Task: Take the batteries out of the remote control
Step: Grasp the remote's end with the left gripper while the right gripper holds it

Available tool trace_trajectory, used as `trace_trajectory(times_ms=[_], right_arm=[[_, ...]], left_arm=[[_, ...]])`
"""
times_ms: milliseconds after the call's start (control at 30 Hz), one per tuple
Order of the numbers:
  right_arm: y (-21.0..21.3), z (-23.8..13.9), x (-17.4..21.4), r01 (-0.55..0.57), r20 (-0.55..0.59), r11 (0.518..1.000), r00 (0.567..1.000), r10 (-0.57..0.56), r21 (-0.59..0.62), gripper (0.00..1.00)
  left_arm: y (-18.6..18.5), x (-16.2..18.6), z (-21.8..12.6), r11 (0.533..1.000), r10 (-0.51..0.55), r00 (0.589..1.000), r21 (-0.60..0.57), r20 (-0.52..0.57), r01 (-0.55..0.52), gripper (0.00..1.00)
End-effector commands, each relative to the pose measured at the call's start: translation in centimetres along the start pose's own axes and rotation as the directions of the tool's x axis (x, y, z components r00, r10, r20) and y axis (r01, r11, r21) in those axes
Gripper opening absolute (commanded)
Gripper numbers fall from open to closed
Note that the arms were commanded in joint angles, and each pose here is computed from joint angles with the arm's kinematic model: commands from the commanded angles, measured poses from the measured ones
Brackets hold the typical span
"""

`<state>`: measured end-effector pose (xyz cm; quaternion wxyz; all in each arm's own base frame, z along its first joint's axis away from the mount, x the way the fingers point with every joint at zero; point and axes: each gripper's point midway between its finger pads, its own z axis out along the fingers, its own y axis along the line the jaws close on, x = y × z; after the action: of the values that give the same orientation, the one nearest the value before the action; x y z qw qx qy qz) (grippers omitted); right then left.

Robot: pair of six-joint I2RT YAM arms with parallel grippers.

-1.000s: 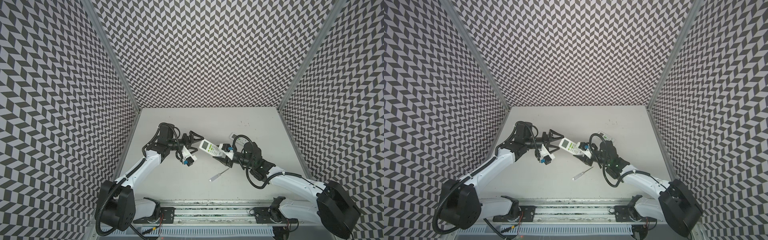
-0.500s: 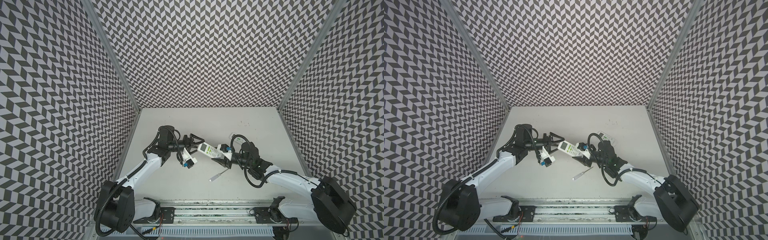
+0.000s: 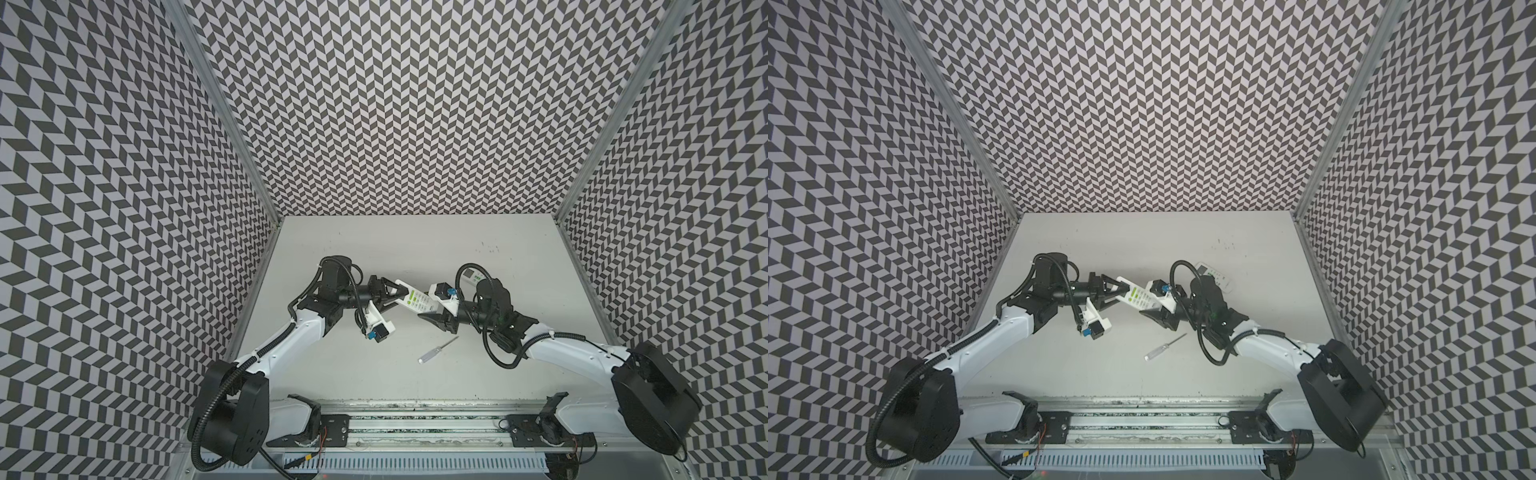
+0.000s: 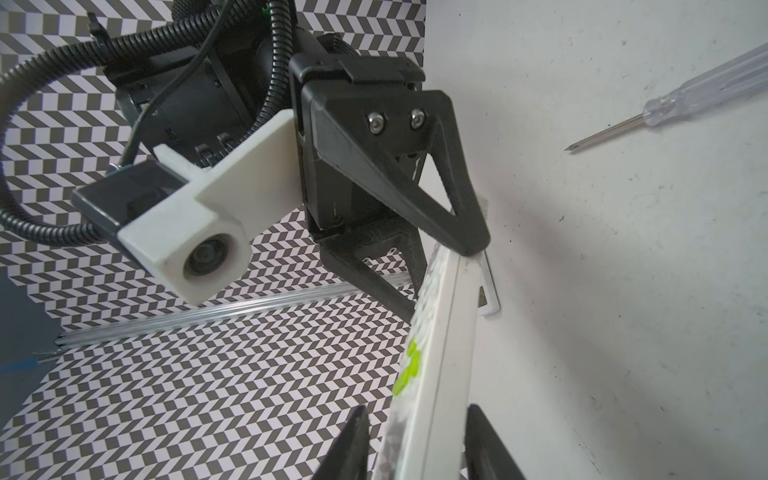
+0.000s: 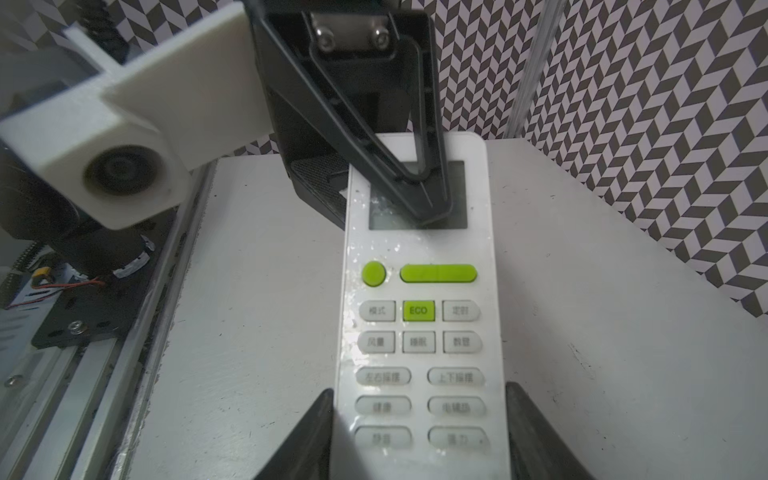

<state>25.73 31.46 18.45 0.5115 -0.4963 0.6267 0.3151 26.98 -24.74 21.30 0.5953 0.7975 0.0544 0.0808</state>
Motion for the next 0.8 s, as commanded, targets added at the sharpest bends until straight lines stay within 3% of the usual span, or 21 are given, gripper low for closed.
trace_trajectory(times_ms=[0,200,367,400,467,600,667,767], right_arm=[[0.0,0.2,-3.0,0.052,0.085,0.998,0.995,-0.050,-0.021,0.42],[0.5,0.4,-2.6,0.056,0.071,0.998,0.996,-0.053,-0.040,0.42],[0.7,0.4,-2.7,0.064,0.067,0.997,0.996,-0.061,-0.047,0.45],[0.7,0.3,-2.8,0.066,0.067,0.997,0.996,-0.063,-0.045,0.47],[0.6,0.1,-3.0,0.078,0.069,0.996,0.995,-0.076,-0.035,0.52],[0.3,-0.6,-3.4,0.105,0.067,0.994,0.992,-0.105,0.000,0.75],[-0.1,-1.4,-4.3,0.118,0.075,0.992,0.990,-0.121,0.044,0.87],[-0.9,-2.9,-5.8,0.135,0.096,0.983,0.984,-0.147,0.122,0.93]], left_arm=[[-0.1,-0.6,-0.1,0.936,0.353,0.936,-0.002,0.002,-0.353,0.33],[0.0,0.1,-0.2,0.937,0.351,0.936,0.007,-0.038,-0.351,0.22],[-0.1,0.5,-0.4,0.941,0.338,0.939,0.022,-0.060,-0.337,0.00],[-0.2,0.5,-0.4,0.944,0.329,0.942,0.026,-0.063,-0.328,0.00],[-0.2,0.9,-0.6,0.953,0.302,0.950,0.035,-0.082,-0.300,0.00],[0.2,2.0,-1.0,0.975,0.220,0.967,0.048,-0.129,-0.215,0.00],[0.6,2.8,-1.2,0.990,0.137,0.977,0.060,-0.164,-0.129,0.00],[1.1,4.3,-1.5,0.994,-0.051,0.974,0.082,-0.219,0.070,0.00]])
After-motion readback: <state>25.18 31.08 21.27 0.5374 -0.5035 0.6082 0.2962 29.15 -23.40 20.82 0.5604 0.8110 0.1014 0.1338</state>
